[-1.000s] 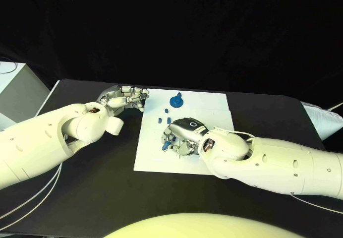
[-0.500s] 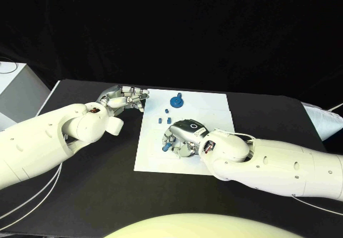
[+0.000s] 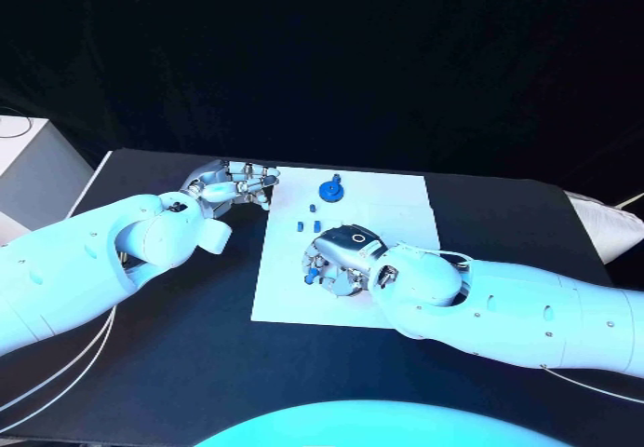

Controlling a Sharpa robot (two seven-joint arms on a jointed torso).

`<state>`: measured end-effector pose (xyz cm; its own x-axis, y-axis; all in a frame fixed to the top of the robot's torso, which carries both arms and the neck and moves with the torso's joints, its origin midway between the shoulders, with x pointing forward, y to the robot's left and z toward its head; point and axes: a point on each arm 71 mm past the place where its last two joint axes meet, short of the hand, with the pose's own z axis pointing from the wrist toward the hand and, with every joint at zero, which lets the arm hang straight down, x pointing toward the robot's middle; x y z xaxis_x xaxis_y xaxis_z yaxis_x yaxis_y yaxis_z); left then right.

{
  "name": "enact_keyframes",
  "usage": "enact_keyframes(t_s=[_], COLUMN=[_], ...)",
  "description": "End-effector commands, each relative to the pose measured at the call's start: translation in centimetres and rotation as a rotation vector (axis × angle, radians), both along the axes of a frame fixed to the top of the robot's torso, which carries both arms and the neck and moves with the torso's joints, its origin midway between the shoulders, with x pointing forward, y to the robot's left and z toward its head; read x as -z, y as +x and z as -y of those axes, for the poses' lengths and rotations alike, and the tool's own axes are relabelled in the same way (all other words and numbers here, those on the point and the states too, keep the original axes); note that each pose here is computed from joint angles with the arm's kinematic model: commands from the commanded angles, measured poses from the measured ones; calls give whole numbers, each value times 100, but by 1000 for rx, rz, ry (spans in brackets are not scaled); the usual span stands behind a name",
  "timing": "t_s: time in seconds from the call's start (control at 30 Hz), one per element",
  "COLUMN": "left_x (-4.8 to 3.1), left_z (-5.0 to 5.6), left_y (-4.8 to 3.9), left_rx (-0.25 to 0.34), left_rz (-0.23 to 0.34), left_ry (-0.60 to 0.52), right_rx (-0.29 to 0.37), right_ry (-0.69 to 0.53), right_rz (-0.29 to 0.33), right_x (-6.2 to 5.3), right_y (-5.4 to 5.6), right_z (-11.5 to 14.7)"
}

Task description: Assemble the parts on the task board

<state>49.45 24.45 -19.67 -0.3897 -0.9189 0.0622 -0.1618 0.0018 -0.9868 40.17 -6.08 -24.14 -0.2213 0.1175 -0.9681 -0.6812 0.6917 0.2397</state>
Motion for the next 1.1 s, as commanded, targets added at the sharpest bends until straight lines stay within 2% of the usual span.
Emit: enact_keyframes(t_s=[0.03,0.5,1.1], left_x=[-9,-9,-5], left_z=[21,15,7], left_y=[-4,-4,-2], left_rx=[13,11,10], left_rz=[2,2,-1], left_ry=[-11,-10,-8], right_rx=[-26,-50,6], right_ry=[-79,-61,-6], right_rz=[34,42,82], right_x=[65,96,74], right_y=[-30,-84,-20], right_z=[-30,-81,11])
